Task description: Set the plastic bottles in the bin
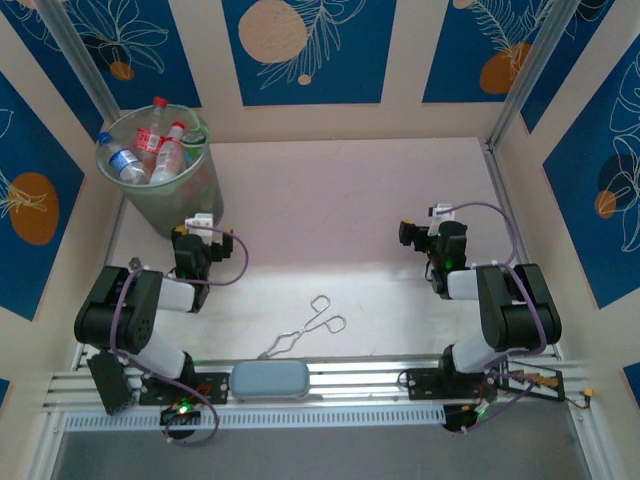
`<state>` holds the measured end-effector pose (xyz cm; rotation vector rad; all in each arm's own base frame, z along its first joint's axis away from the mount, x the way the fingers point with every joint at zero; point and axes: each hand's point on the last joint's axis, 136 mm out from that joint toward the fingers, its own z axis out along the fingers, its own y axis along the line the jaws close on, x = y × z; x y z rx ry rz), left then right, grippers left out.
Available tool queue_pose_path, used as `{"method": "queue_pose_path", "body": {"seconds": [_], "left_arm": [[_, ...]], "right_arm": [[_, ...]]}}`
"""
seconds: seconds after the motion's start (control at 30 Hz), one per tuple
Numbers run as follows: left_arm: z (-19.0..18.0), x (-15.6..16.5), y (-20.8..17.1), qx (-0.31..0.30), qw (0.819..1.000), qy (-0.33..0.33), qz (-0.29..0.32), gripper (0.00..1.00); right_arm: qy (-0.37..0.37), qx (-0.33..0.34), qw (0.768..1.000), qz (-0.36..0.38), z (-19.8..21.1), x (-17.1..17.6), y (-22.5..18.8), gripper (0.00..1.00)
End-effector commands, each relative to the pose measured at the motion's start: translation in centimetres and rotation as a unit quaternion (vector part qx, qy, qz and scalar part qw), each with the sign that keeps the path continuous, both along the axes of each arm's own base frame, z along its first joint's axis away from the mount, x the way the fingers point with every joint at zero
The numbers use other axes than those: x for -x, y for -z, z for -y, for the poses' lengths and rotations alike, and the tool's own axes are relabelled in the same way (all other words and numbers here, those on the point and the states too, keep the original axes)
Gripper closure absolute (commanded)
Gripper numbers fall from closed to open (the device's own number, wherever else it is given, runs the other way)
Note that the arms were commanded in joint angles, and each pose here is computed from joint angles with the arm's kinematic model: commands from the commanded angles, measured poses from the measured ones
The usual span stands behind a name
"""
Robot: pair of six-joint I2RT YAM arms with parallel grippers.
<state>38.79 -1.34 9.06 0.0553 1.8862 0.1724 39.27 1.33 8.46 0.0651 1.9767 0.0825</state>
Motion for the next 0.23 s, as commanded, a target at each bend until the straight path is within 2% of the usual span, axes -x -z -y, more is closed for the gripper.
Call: {"method": "queue_pose_path", "body": {"seconds": [0.0, 0.2], "left_arm": [[0.01, -0.64, -0.39, 0.01, 1.0, 0.004, 0.005, 0.0], [-0.01, -0.61, -0.39, 0.01, 1.0, 0.004, 0.005, 0.0]], "right_arm": [[0.001, -0.006, 1.0, 0.016, 0.15, -0.45, -0.82, 0.01], [0.0, -0.006, 1.0, 0.02, 0.13, -0.31, -0.9, 0.01]]}}
